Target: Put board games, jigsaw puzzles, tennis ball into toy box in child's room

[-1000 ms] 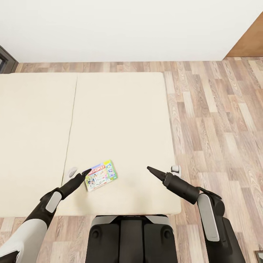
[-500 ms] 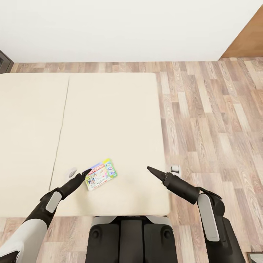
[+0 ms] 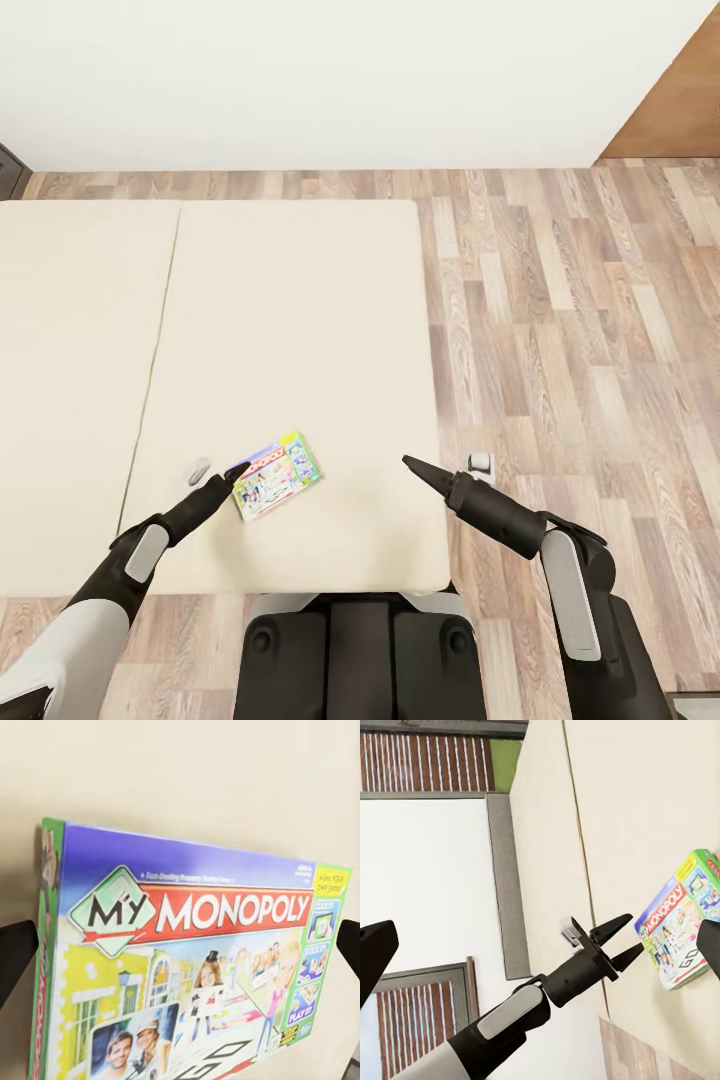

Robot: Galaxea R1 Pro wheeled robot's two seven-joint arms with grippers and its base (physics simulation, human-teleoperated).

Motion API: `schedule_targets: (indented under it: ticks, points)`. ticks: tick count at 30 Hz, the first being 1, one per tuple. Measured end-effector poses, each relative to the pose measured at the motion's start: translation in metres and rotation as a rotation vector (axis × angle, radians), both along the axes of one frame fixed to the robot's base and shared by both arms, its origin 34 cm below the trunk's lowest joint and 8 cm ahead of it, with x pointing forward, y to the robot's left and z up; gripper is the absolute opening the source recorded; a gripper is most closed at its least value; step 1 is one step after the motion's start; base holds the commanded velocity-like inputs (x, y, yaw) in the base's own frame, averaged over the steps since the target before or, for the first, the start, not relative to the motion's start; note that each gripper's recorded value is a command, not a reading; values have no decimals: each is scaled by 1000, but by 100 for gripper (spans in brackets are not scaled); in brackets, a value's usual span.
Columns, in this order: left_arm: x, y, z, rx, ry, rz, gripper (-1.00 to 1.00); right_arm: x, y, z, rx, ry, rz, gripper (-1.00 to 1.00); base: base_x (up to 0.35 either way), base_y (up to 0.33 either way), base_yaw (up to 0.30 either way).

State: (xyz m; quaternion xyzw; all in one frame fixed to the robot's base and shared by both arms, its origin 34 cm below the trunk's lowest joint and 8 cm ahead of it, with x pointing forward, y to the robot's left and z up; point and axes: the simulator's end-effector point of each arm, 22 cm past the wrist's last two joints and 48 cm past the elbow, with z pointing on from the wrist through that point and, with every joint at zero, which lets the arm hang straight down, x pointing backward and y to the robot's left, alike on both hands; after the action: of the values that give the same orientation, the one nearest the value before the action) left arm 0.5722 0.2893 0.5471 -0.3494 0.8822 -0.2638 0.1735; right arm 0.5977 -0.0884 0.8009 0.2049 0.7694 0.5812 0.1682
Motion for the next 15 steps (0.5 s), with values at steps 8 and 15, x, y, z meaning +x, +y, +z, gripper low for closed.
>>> schedule_targets:
  ticks: [8, 15]
  points:
    - [0, 0, 0, 0, 0, 0, 100, 0, 0, 0, 0, 0, 0, 100, 0, -14, 0]
    - [0, 0, 0, 0, 0, 0, 100, 0, 0, 0, -1, 0, 0, 100, 0, -99, 0]
